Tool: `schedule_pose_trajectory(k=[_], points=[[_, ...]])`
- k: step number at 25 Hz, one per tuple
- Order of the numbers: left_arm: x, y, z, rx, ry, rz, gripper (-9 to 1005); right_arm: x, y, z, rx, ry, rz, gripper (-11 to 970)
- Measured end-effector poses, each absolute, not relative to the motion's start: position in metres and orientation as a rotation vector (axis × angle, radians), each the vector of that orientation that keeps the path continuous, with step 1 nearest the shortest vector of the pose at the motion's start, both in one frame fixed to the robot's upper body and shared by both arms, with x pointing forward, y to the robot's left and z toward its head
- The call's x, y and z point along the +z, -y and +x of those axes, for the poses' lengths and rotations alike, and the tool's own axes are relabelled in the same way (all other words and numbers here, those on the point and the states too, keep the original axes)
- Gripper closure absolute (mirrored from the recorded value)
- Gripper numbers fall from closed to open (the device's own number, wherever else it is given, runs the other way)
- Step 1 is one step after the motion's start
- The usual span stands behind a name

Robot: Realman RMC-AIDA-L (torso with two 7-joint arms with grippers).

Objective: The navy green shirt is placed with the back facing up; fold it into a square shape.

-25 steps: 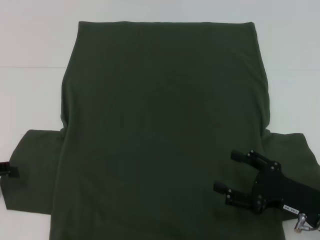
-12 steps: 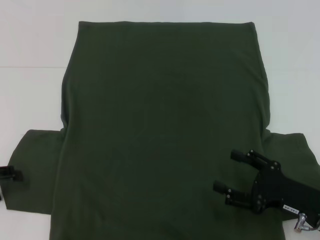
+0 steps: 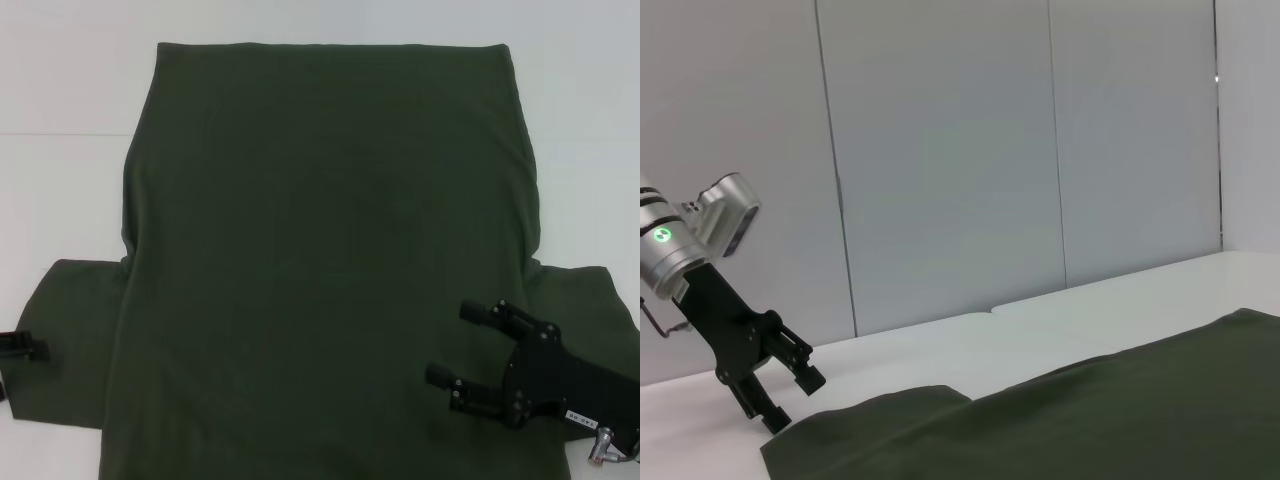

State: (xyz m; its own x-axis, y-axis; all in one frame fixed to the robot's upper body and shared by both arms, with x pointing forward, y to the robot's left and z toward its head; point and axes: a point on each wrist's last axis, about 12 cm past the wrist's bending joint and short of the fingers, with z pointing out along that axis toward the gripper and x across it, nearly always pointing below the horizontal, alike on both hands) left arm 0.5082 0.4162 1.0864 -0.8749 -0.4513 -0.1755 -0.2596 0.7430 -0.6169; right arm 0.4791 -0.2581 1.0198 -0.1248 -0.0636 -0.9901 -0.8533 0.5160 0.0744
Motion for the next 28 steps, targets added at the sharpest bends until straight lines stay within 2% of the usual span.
schedule_pose_trajectory(k=[28], points=[[1.082, -0.405, 0.515, -0.916, -2.632, -0.525, 64, 1.021, 0.258, 0.479, 0.831, -1.553, -0.815, 15]])
